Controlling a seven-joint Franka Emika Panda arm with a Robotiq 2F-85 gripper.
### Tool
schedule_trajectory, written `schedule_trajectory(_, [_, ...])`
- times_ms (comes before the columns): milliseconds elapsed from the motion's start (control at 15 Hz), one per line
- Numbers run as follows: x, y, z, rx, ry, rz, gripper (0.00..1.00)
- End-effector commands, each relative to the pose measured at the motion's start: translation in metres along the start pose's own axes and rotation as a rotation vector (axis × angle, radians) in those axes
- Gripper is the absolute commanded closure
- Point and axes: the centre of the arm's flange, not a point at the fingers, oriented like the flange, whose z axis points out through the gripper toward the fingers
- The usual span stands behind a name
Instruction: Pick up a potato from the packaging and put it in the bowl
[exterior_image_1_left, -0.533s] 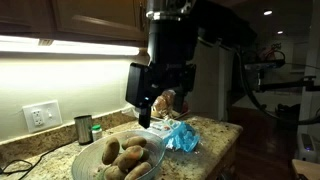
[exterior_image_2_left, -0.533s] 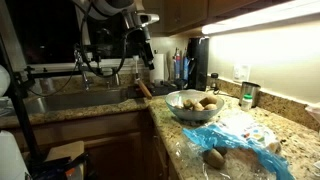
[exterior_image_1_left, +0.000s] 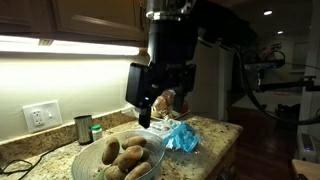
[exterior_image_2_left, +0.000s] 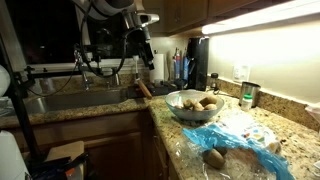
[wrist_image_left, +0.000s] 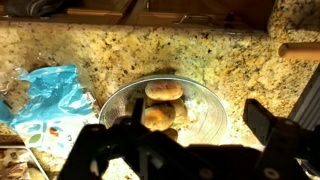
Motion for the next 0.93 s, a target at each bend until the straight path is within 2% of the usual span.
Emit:
schedule_trajectory(0, [0.0,0.0,0.0,0.0,0.0,0.0,0.0])
schedule_trajectory(867, [0.0,0.037,0.023,-0.048,0.004,0.089,0.0])
